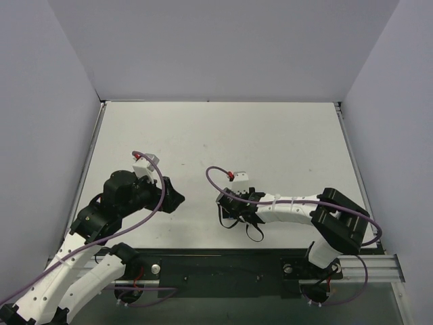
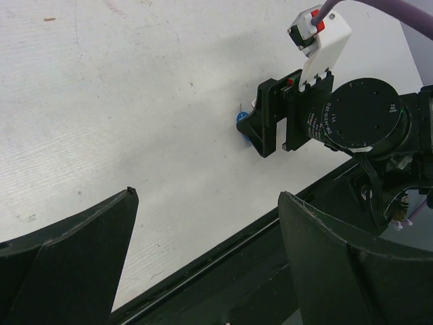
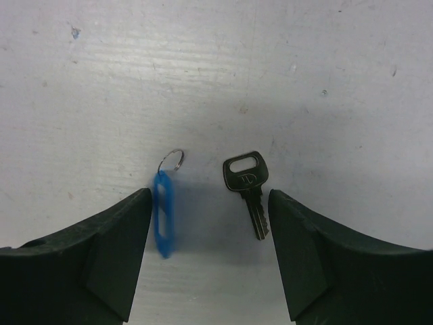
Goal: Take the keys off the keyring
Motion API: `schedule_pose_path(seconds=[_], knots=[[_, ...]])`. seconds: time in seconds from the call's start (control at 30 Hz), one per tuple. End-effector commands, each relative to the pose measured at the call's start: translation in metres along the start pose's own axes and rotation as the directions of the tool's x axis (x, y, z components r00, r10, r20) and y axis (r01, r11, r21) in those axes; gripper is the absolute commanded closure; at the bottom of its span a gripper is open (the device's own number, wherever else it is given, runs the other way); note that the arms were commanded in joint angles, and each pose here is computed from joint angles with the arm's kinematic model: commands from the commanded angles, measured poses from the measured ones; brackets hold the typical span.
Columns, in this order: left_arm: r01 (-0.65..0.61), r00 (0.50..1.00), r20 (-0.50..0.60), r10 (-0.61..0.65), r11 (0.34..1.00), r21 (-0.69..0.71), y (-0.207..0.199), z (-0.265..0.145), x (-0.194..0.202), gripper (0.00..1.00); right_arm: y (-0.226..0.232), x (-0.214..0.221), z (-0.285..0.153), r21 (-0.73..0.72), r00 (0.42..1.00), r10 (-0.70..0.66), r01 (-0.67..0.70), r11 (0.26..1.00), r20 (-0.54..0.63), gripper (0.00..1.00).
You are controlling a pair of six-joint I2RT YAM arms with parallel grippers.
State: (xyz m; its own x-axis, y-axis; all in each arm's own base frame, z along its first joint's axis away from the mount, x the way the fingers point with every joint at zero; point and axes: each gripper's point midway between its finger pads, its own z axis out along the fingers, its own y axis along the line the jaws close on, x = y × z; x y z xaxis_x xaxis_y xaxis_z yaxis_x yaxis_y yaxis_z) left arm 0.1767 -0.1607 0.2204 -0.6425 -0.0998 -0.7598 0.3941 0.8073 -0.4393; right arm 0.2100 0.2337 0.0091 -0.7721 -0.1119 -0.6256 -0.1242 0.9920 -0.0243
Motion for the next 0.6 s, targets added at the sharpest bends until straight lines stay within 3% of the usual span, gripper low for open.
schedule_pose_path(seconds=[0.0, 0.1, 0.23, 0.57], knots=[[-0.013, 0.999, 0.045, 0.013, 1.000, 0.004, -0.001, -0.001, -0.010, 0.05, 0.003, 0.008, 0.003, 0.009, 1.000, 0.001, -0.001, 1.000, -0.028, 0.36], [-0.013, 0.999, 0.050, 0.012, 1.000, 0.008, -0.002, -0.002, -0.011, 0.05, 0.003, 0.013, 0.007, 0.014, 0.999, -0.013, 0.014, 1.000, -0.051, 0.40], [-0.011, 0.999, 0.053, 0.011, 1.000, 0.005, -0.001, -0.002, -0.011, 0.05, 0.001, 0.019, 0.010, 0.034, 0.997, -0.025, 0.027, 0.999, -0.073, 0.54], [-0.009, 0.999, 0.050, 0.008, 1.000, 0.005, -0.001, -0.001, -0.011, 0.05, -0.018, 0.023, 0.010, 0.102, 0.995, -0.020, 0.029, 0.994, -0.094, 0.69]])
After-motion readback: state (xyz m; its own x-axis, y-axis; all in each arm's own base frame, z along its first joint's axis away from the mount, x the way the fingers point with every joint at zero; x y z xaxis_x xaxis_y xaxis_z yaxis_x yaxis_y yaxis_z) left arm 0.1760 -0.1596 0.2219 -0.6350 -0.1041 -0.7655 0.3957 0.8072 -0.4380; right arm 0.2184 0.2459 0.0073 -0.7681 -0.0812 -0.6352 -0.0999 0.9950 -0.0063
